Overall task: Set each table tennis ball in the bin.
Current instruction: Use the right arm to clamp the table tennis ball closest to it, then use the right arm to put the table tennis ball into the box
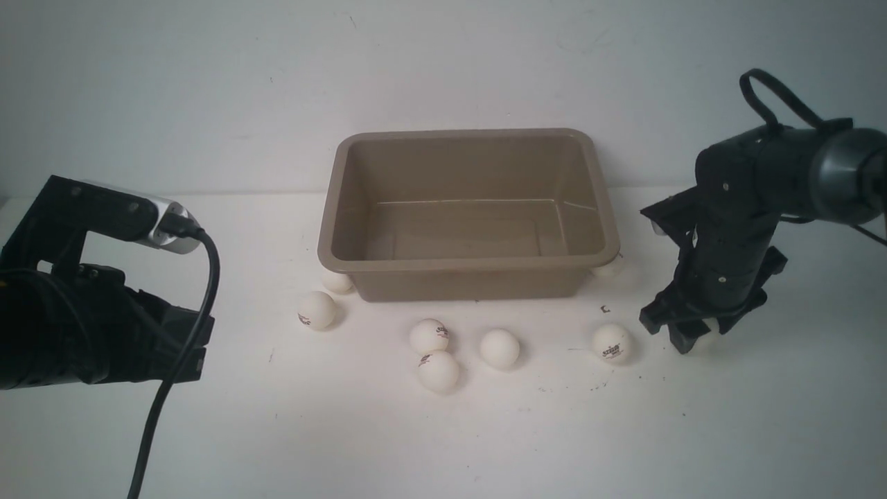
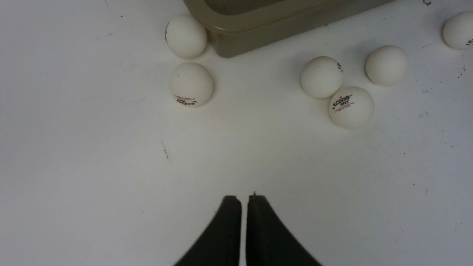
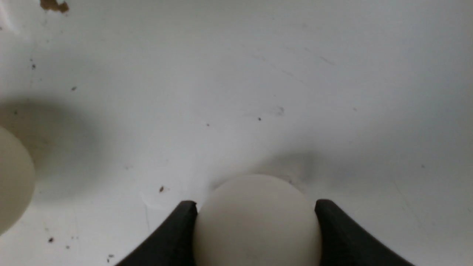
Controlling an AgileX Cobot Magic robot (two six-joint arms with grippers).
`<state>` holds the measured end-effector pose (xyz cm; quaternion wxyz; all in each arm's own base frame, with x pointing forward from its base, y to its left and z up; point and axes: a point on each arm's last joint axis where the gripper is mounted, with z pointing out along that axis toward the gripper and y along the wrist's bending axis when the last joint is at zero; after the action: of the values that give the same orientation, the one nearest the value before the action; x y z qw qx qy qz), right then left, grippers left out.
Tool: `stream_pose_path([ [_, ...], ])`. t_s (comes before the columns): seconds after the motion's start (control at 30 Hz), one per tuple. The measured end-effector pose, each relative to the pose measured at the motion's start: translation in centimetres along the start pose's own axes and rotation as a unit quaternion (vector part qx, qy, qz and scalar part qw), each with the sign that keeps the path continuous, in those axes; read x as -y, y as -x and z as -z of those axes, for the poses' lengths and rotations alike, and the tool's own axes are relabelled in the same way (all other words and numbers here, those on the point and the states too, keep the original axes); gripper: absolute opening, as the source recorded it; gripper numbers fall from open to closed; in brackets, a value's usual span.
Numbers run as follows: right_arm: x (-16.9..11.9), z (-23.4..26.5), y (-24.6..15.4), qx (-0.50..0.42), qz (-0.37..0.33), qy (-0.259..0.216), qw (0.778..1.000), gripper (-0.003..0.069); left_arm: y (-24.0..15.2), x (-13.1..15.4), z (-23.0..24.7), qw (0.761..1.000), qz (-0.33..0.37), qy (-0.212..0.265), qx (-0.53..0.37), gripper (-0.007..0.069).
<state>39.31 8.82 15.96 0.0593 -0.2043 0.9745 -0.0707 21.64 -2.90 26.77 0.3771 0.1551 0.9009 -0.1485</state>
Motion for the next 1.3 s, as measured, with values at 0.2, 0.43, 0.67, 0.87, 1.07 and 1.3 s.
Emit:
stream_pose_path([
  [0.2, 1.2, 6.7, 1.8, 0.071, -0.02, -0.008, 0.997, 0.036, 0.0, 0.0, 0.0, 1.0, 0.0, 0.0, 0.0, 0.0009],
  [0.43, -1.3, 14.9, 5.6, 0.219, 0.008, 0.08, 0.972, 0.036, 0.0, 0.0, 0.0, 1.0, 0.0, 0.0, 0.0, 0.0009],
  [0.67, -5.0, 12.2, 8.9, 0.209, 0.039, 0.115, 0.97, 0.0367, 0.0, 0.0, 0.0, 1.0, 0.0, 0.0, 0.0, 0.0009],
  [0.87, -5.5, 10.0, 9.7, 0.189, 0.029, 0.116, 0.975, 0.0473, 0.0, 0.0, 0.0, 1.0, -0.002, 0.0, -0.001, 0.0009],
  [1.07, -4.6, 12.2, 8.5, 0.175, 0.039, 0.083, 0.98, 0.0507, -0.1, 0.0, 0.0, 1.0, -0.005, 0.001, -0.004, 0.0009],
  [1.3, -3.8, 17.5, 4.5, 0.2, 0.036, 0.075, 0.976, 0.0507, -0.1, 0.0, 0.0, 1.0, -0.007, 0.002, -0.005, 0.0009],
])
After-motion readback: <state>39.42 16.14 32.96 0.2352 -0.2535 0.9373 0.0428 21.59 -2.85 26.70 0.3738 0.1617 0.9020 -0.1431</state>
